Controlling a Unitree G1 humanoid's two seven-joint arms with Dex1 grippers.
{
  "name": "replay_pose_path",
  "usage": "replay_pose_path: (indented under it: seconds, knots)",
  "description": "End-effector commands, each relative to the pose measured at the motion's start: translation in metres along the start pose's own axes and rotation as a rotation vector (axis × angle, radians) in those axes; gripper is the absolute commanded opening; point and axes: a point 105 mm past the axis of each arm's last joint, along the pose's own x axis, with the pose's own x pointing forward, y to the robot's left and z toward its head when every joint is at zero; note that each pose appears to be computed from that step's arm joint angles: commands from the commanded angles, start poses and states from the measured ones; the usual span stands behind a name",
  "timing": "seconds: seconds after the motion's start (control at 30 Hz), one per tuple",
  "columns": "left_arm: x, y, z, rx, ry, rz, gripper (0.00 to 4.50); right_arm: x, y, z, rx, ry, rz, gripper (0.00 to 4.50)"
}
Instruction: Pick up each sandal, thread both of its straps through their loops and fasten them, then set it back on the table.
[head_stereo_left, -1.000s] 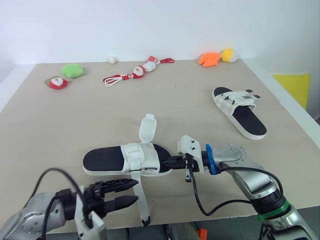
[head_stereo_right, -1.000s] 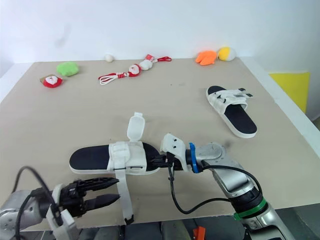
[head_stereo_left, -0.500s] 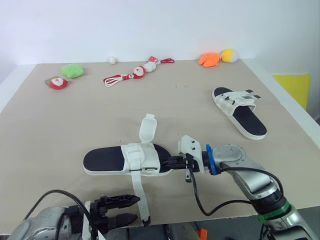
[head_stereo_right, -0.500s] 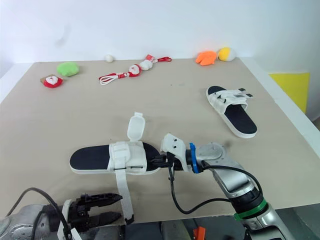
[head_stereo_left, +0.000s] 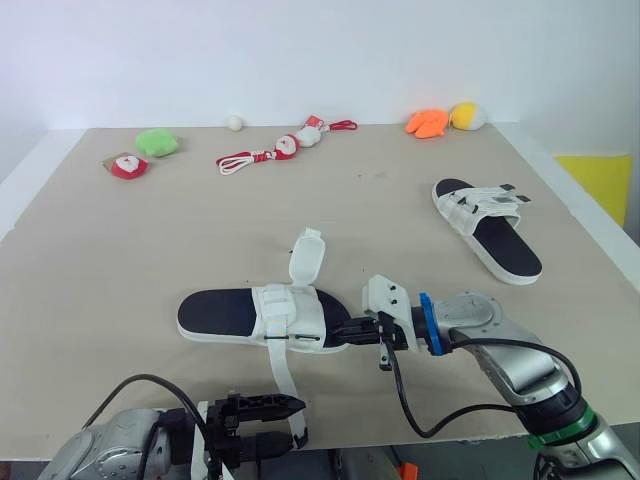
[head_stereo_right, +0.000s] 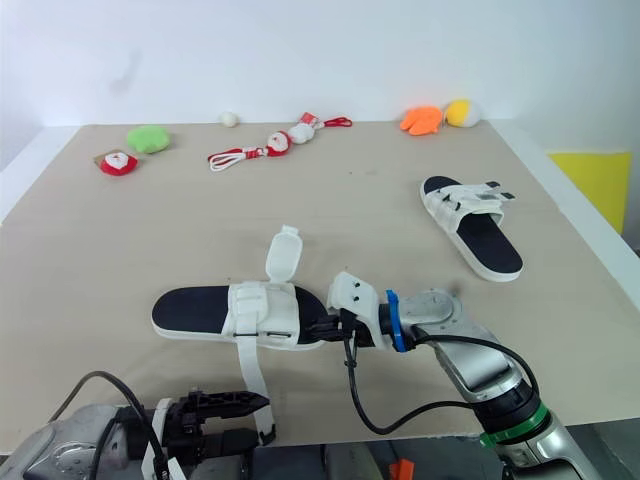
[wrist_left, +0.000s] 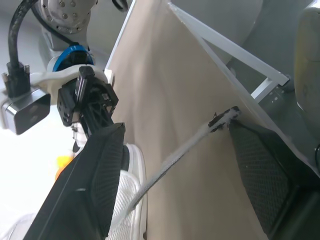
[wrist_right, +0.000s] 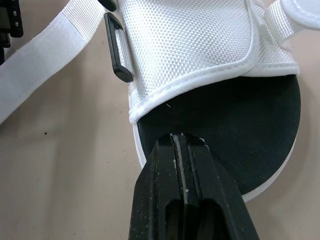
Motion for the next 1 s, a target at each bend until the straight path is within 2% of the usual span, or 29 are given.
replay_pose_path:
  seconds: [0.03,0.07,0.13,0.2,0.23,0.4,0.53,0.6,0.9,1.0]
  knots:
    - [0.002,-0.002,0.001,-0.009,-0.010,-0.022,2.06,0.004,0.009,-0.011,0.036,0.036,0.040,0.00]
    - [0.002,-0.002,0.001,-0.012,-0.011,-0.024,1.87,0.004,0.009,-0.010,0.036,0.036,0.039,0.00]
    - [0.002,-0.003,-0.001,-0.019,-0.007,-0.030,1.00,0.004,0.009,-0.010,0.035,0.035,0.037,0.00]
    - [0.001,-0.004,-0.002,-0.024,-0.002,-0.034,0.46,0.004,0.009,-0.010,0.034,0.033,0.036,0.00]
    - [0.000,-0.004,-0.002,-0.028,0.002,-0.032,0.01,0.004,0.009,-0.010,0.034,0.033,0.036,0.00]
    - [-0.001,0.001,-0.004,-0.123,0.006,0.030,0.01,0.005,0.007,-0.010,0.031,0.033,0.032,0.00]
    - [-0.002,0.028,-0.004,-0.269,-0.011,0.128,0.01,0.007,0.003,-0.011,0.034,0.045,0.020,0.00]
    - [-0.004,0.044,-0.003,-0.268,-0.022,0.149,0.01,0.008,-0.002,-0.014,0.039,0.067,-0.005,0.00]
    - [-0.022,0.066,-0.003,-0.138,0.015,0.178,0.01,0.011,-0.003,-0.014,0.023,0.063,-0.011,0.00]
    - [-0.034,0.053,-0.008,-0.070,0.069,0.119,0.71,0.012,-0.002,-0.014,0.026,0.056,-0.008,0.00]
